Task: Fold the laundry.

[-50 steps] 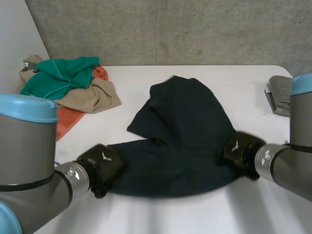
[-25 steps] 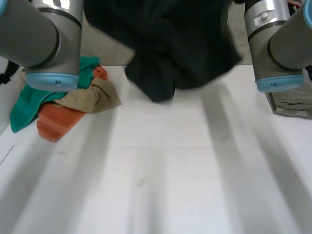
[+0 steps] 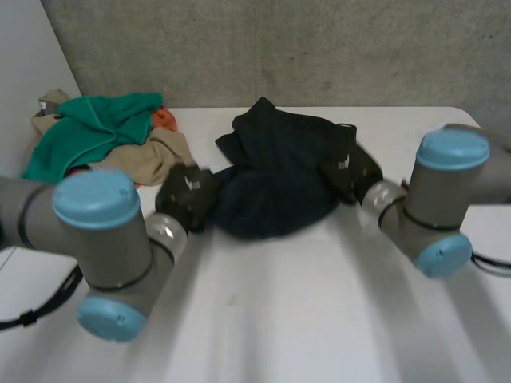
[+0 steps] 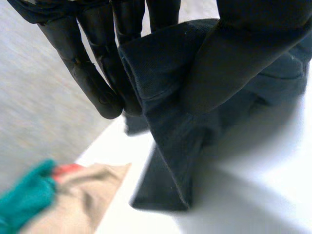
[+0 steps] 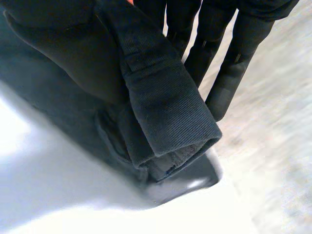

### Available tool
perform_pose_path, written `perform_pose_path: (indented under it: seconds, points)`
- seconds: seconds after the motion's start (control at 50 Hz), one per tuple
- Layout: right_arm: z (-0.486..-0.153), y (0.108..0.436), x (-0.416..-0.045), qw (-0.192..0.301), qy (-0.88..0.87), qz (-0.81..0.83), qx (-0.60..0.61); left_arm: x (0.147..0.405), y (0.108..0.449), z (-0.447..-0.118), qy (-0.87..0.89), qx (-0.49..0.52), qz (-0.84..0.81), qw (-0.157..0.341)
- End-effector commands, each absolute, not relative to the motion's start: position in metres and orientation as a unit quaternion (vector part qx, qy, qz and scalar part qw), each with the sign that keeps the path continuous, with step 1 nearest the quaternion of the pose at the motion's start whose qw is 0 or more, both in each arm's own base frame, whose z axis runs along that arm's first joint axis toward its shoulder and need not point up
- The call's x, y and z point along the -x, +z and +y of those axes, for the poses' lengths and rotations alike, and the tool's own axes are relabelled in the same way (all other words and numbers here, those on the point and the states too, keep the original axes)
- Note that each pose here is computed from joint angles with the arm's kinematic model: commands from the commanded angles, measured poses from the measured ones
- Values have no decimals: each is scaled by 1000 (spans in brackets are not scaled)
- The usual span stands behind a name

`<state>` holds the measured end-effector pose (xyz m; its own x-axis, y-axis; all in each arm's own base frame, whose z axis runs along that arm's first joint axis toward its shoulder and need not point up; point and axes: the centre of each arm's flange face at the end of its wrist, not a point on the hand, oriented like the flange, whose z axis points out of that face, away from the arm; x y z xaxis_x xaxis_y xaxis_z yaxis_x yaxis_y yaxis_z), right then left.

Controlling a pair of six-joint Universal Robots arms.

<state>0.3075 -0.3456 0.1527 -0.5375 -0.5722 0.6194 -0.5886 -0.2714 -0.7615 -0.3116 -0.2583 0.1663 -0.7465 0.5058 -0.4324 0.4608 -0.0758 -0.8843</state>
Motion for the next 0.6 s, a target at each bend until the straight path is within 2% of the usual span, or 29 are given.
perform_pose_path:
  seconds: [0.02, 0.18, 0.28, 0.46, 0.6]
  points:
    - [-320, 114, -284, 20, 547, -688, -476, 307, 151, -247, 618, 366, -696, 23]
    - [-324, 136, -266, -1, 570, -742, -354, 303, 164, -244, 623, 357, -695, 29]
    - [-323, 143, -255, 5, 582, -752, -310, 302, 165, -235, 610, 365, -702, 33]
    - [-308, 151, -250, 14, 585, -729, -356, 294, 156, -205, 546, 405, -732, 46]
    - [-286, 163, -241, 9, 545, -732, -409, 280, 167, -191, 525, 412, -743, 47]
